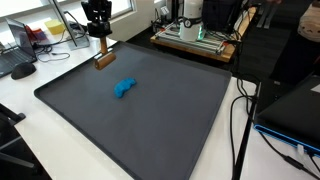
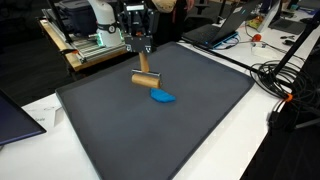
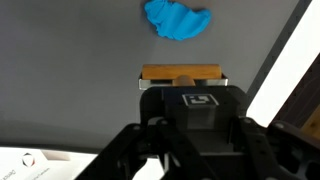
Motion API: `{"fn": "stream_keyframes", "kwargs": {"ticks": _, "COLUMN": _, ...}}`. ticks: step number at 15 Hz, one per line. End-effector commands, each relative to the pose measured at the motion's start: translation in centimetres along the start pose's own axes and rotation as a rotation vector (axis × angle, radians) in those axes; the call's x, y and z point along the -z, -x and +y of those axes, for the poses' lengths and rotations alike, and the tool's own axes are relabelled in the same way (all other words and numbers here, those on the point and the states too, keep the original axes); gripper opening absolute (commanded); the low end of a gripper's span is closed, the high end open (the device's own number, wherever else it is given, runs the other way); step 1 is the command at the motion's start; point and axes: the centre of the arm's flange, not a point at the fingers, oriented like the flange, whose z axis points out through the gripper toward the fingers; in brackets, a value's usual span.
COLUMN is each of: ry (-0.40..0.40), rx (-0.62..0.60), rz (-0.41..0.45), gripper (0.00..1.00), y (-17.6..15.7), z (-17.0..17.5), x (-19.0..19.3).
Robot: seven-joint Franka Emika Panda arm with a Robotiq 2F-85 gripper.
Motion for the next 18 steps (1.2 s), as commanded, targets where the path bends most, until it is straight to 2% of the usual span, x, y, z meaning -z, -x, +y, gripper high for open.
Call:
{"fn": "stream_keyframes", "kwargs": {"ticks": 1, "ry": -0.002, "rx": 0.025, "rz": -0.096, "gripper": 0.22, "y": -3.9, "z": -3.4, "x": 3.3}}
{"fn": "stream_keyframes", "kwargs": {"ticks": 9, "ry": -0.048, "rx": -0.025, "rz": -0.237, "gripper": 0.22, "y": -6.8, "z": -2.5, "x": 0.0}}
{"fn": "stream_keyframes", "kwargs": {"ticks": 18, "ry": -0.077, "rx": -0.089, "rz": -0.277, "gripper": 0.22, "y": -9.3, "z": -1.2, "x": -1.3}}
